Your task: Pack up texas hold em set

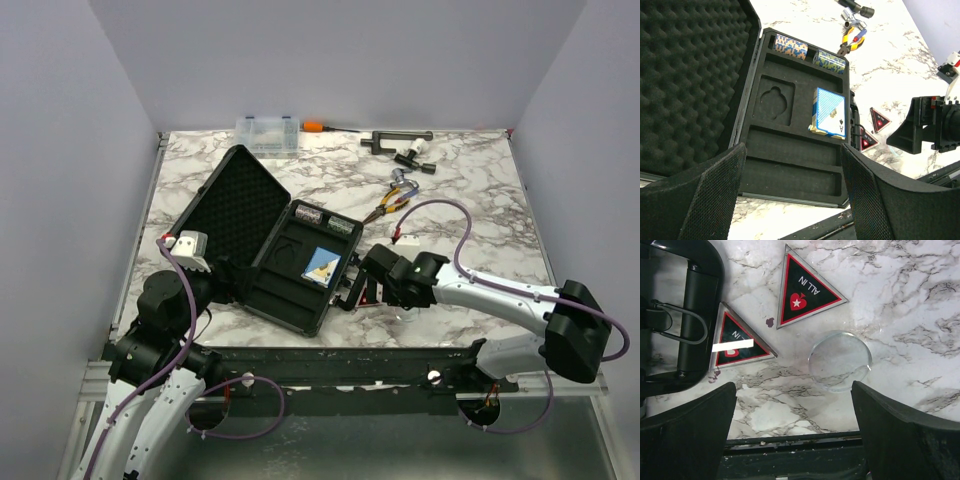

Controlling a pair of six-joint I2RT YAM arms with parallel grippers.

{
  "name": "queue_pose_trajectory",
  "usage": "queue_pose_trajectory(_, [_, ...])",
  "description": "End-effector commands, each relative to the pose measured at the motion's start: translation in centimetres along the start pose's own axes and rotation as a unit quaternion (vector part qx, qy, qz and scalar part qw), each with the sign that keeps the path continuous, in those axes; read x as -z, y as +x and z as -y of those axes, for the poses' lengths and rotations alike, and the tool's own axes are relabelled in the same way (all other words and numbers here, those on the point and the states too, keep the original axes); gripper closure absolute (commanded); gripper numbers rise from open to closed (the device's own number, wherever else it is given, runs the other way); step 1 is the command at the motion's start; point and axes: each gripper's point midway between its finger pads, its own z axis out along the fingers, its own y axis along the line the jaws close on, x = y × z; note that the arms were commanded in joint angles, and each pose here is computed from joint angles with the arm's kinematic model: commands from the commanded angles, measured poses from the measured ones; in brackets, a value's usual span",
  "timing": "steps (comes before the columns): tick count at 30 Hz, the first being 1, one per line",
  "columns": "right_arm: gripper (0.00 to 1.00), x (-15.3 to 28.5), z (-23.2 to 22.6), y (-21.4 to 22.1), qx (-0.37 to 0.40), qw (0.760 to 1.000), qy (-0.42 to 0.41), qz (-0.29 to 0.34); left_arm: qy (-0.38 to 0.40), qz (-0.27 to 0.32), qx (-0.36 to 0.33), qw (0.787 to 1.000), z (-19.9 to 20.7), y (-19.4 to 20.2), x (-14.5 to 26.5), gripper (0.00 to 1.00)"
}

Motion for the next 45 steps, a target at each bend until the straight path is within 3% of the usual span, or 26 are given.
queue_pose_trajectory(1, [0.00, -1.1, 0.4, 0.3, -0.008, 1.000, 0.022, 0.002, 0.001, -0.004, -0.005, 1.000, -0.1, 0.3, 0.0, 0.24])
queue_pose_trajectory(7, [0.00, -2.2, 2.6, 0.7, -0.026, 0.998, 0.056, -0.015, 0.000, -0.011, -0.006, 1.000, -0.1, 0.4, -0.2, 0.24])
queue_pose_trajectory(16, [0.00, -3.6, 3.6, 2.8, -0.065, 0.996, 0.033, -0.049, -0.001, -0.010, -0.006, 1.000, -0.1, 0.4, -0.2, 0.24])
queue_pose_trajectory(26, [0.01, -4.9, 4.2, 2.5, -0.075, 0.996, 0.031, -0.044, 0.001, -0.013, -0.006, 1.000, -0.1, 0.5, -0.3, 0.24])
queue_pose_trajectory(40, [0.35, -5.1, 5.1, 3.1, -0.073, 0.995, 0.046, -0.052, 0.001, -0.012, -0.006, 1.000, -0.1, 0.5, -0.3, 0.24])
queue_pose_trajectory(45, [0.51, -4.5, 5.1, 2.1, -0.065, 0.995, 0.054, -0.043, 0.001, -0.009, -0.006, 1.000, -0.1, 0.4, -0.2, 0.24])
